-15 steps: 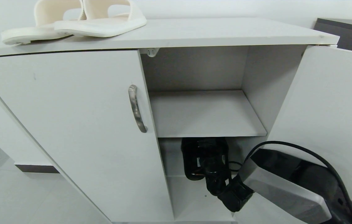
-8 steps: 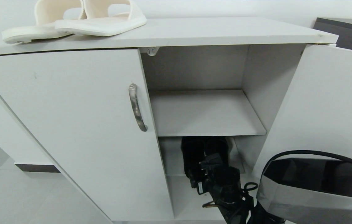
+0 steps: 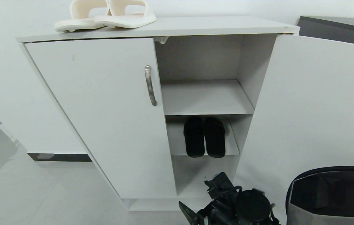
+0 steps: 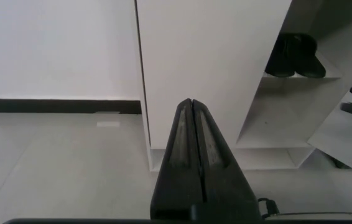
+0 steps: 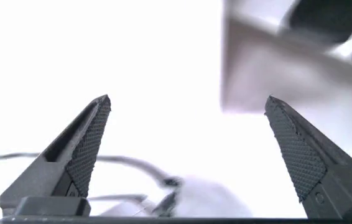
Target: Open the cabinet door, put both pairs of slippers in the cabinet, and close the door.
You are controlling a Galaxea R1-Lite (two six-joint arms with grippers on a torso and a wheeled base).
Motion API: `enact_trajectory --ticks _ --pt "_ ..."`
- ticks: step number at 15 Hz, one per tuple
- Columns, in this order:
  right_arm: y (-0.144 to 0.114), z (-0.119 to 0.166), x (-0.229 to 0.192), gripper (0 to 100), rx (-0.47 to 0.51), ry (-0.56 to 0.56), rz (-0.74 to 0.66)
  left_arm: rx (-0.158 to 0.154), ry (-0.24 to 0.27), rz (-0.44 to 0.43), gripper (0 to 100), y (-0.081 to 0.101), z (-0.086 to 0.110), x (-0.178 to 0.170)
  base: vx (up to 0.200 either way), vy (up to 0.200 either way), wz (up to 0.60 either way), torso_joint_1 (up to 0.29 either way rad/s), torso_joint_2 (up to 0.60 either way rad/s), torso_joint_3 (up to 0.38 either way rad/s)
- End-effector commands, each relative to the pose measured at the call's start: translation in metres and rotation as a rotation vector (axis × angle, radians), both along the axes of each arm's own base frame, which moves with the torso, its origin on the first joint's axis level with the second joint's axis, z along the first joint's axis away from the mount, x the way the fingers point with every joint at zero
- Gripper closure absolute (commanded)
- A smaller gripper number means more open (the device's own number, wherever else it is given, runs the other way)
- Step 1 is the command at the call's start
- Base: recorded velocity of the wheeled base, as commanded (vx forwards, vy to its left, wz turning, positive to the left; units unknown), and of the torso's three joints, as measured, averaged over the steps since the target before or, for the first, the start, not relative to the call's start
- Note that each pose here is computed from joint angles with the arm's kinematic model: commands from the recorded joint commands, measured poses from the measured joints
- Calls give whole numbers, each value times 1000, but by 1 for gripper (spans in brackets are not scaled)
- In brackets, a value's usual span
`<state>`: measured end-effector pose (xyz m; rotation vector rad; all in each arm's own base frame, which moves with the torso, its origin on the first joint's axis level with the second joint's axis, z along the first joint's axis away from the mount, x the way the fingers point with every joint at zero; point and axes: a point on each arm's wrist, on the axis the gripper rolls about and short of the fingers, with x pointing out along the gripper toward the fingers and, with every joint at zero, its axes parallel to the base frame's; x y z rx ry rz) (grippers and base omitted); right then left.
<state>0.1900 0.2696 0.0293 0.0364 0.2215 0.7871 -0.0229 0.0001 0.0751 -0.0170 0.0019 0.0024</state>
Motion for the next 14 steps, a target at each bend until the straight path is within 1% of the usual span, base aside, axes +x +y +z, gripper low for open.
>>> enact_trajectory --ticks 1,4,6,9,14 --pt "-12 15 -13 0 50 42 47 -1 1 1 100 0 0 0 0 0 0 0 0 0" --pt "-25 23 -23 0 50 60 50 -6 1 2 100 0 0 0 0 0 0 0 0 0" --pt "-32 22 -30 0 32 81 73 -4 1 2 100 0 0 0 0 0 0 0 0 0" --pt "-31 22 -30 0 33 79 78 -1 0 4 100 0 0 0 0 0 0 1 -1 28" --pt "-30 19 -30 0 26 87 103 -1 0 4 100 0 0 0 0 0 0 2 6 181"
